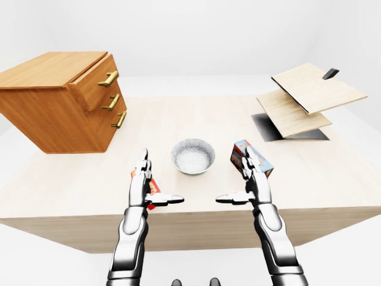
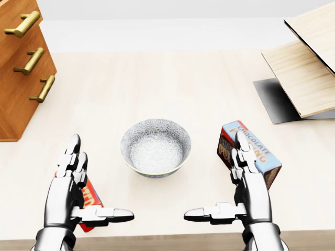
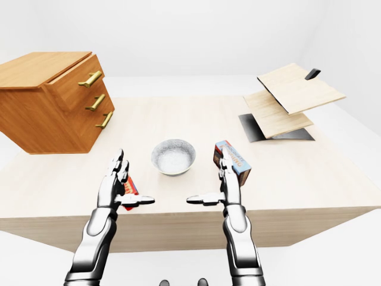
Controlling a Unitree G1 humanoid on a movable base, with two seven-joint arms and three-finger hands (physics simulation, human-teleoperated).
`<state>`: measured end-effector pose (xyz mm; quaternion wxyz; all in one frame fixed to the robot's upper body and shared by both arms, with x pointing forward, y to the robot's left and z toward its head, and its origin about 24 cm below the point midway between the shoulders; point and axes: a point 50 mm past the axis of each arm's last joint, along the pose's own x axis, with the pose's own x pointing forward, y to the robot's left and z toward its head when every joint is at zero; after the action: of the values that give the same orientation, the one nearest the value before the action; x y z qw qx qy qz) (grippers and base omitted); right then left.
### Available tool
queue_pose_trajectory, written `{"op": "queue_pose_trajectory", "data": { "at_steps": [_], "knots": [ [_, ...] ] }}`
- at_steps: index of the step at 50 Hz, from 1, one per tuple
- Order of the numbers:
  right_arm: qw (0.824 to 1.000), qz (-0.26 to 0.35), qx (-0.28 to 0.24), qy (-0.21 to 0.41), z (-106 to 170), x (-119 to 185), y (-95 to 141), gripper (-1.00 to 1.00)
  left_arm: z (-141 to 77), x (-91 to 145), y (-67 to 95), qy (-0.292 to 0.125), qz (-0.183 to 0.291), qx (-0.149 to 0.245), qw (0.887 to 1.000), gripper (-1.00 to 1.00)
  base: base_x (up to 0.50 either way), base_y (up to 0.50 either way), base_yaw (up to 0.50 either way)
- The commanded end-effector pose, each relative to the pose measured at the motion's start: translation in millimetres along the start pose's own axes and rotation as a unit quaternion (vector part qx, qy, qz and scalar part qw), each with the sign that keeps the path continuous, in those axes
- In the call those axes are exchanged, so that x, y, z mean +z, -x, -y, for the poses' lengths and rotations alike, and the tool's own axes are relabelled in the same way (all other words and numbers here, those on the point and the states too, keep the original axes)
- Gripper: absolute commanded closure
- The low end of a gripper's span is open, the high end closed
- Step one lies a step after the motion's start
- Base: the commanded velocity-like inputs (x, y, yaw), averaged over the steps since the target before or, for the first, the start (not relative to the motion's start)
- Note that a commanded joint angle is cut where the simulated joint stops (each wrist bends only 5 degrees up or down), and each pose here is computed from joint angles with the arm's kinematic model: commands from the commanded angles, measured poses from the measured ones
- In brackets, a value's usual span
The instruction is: Close the top drawer of the cabinet and put the bowl on top of it.
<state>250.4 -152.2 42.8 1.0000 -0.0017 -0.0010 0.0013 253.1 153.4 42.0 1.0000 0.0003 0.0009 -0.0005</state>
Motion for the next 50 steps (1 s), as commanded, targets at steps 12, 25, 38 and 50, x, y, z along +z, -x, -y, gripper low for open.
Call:
{"op": "queue_pose_trajectory", "data": {
  "at_steps": [12, 25, 38, 50],
  "knots": [
    [1.0, 0.02, 0.007, 0.0, 6, 18, 23, -1.0, -14, 24, 22.6, -0.006, 0.028, 0.012, 1.0, -1.0, 0.0, 0.0, 0.0],
    [0.999, 0.035, 0.017, -0.003, 5, 27, 35, -1.0, -13, 32, 37.3, -0.009, 0.043, 0.011, 0.999, -1.0, 0.0, 0.0, 0.0],
    [0.999, 0.042, 0.022, -0.006, 6, 32, 43, -1.0, -14, 38, 44.1, -0.011, 0.056, 0.012, 0.998, -1.0, 0.0, 0.0, 0.0],
    [0.999, 0.047, 0.023, -0.005, 5, 34, 47, -1.0, -14, 44, 50.3, -0.01, 0.067, 0.011, 0.998, -1.0, 0.0, 0.0, 0.0]
  ]
}}
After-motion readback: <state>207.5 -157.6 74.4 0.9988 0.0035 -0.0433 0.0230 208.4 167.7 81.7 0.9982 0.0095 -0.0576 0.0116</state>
